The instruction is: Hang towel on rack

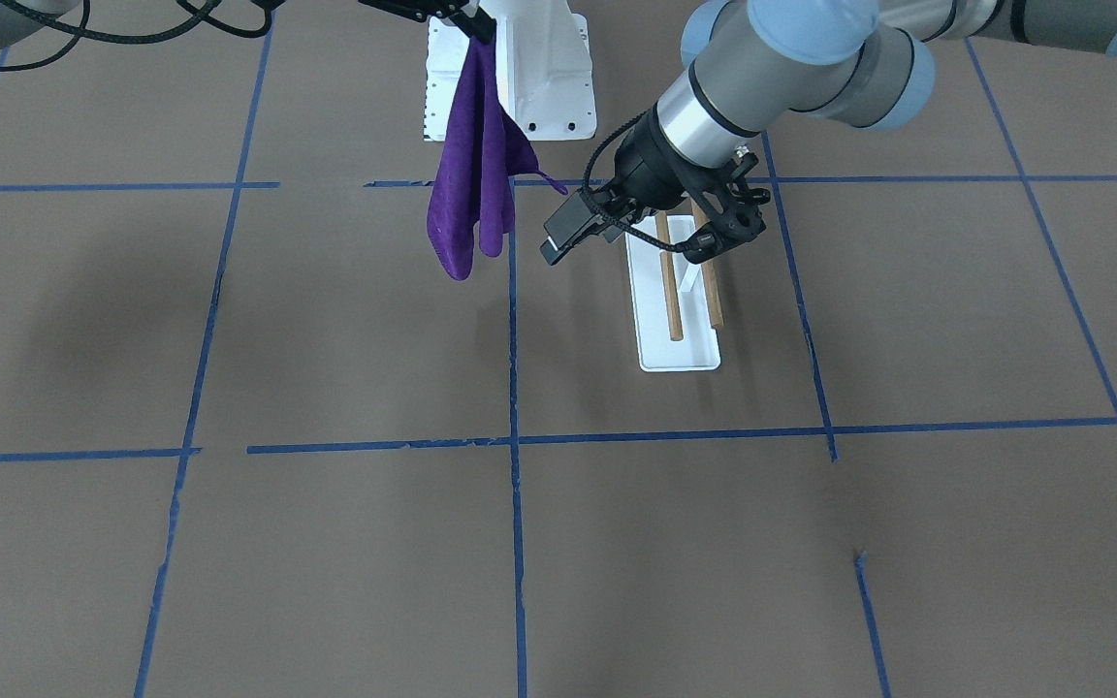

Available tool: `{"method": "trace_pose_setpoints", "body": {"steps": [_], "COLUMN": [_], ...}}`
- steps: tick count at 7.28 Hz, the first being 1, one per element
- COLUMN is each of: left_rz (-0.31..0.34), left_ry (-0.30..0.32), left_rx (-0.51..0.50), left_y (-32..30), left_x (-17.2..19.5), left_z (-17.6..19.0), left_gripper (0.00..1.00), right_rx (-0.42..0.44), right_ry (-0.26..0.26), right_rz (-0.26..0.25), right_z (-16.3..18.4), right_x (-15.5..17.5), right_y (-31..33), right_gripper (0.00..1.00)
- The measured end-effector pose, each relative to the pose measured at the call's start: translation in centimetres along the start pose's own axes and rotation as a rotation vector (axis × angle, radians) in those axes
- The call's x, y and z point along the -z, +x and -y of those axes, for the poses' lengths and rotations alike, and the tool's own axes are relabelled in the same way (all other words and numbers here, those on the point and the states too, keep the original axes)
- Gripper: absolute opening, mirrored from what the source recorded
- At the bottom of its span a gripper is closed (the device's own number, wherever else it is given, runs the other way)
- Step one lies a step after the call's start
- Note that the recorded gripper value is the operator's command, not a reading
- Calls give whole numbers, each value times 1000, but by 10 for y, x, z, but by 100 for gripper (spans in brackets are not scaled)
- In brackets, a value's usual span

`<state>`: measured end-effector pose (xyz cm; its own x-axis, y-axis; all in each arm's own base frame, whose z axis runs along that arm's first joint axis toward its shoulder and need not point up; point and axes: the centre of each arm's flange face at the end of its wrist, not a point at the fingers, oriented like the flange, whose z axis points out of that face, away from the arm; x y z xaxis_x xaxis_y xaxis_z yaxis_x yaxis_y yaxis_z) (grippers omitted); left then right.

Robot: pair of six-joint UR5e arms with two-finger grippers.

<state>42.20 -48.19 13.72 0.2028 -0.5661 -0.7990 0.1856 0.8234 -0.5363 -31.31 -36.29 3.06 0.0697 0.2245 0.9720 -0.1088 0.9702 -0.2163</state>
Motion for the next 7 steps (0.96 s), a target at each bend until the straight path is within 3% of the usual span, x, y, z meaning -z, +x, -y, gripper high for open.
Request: {"method": "trace_pose_setpoints", "body": {"steps": [4,7], "left_rz": [33,44], "left_ry": [-25,-40], "left_rx": [66,77], "left_y": [18,16], "left_x": [-21,-33], "left_z": [-25,-42], "left_gripper": [95,92], "right_rx": [306,385], "right_ry": [-11,-10], "right_rz": [23,38], "right_z": [-8,-11], "right_x": [-1,-1], "right_y": [-13,-23], "right_gripper": [0,0]}}
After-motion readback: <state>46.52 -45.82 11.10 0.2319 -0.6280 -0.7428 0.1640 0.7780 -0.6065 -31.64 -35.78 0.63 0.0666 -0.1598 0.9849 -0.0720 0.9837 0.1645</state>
